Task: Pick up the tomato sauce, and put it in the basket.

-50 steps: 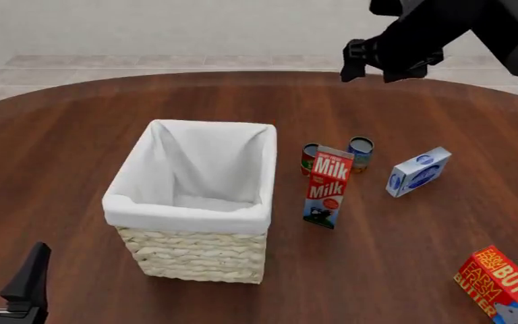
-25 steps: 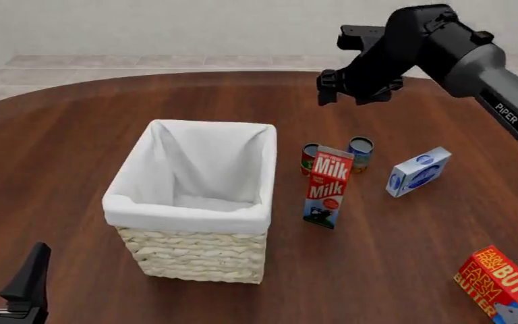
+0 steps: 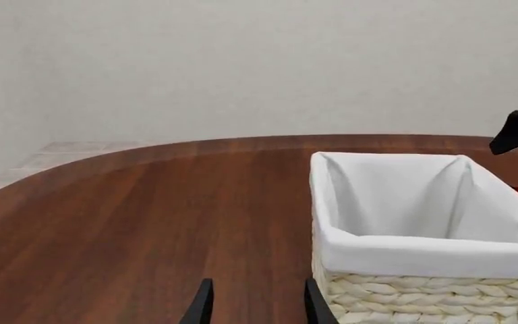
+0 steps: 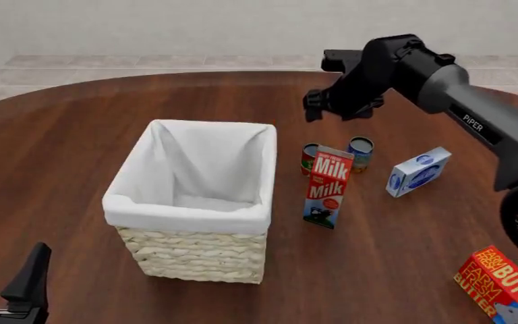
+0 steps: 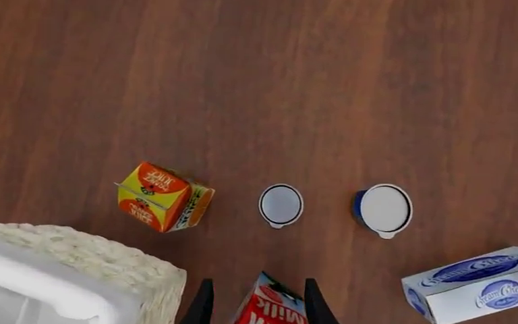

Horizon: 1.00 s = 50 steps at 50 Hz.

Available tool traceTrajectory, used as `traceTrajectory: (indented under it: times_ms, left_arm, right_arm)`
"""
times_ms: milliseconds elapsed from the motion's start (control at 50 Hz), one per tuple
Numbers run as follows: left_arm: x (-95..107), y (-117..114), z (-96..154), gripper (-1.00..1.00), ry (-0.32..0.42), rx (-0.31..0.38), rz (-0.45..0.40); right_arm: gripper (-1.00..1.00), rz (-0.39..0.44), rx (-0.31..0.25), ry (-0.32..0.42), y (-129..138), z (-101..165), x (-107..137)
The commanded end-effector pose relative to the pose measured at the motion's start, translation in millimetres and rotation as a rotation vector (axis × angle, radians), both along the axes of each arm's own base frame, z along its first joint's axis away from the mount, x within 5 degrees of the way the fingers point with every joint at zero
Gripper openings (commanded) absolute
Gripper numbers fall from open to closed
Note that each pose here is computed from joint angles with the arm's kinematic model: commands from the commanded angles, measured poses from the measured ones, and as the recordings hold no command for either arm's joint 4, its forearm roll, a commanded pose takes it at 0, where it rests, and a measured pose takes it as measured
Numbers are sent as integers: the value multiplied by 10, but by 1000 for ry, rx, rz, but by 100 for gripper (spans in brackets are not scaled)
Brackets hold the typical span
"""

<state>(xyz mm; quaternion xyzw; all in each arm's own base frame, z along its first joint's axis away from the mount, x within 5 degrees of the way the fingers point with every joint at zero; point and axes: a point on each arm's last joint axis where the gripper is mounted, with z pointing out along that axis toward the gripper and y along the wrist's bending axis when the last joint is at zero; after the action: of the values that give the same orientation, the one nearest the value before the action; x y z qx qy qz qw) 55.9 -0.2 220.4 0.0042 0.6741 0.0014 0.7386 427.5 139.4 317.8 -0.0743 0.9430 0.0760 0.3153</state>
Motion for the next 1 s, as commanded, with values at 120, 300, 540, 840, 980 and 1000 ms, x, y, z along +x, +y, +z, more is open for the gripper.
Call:
traceTrajectory:
  times_ms: [120, 300, 540, 840, 980, 1000]
  left_arm:
    - [3, 1, 6, 100, 0, 1, 3]
    - [-3, 2, 2, 100, 0, 1, 3]
    - [3, 1, 6, 100, 0, 1, 3]
    - [3, 2, 6, 100, 0, 1, 3]
    - [-3, 1, 2, 100, 0, 1, 3]
    - [3, 1, 6, 100, 0, 1, 3]
  right_arm:
    - [100, 10, -12, 8, 23, -187, 89]
    - [100, 13, -22, 4, -3, -245, 173]
    - [100, 15, -19, -1, 47, -302, 276]
    - [100, 9, -28, 25, 47, -529, 405]
    - [100, 9, -31, 30, 54, -598, 465]
    - [100, 10, -32, 30, 54, -600, 472]
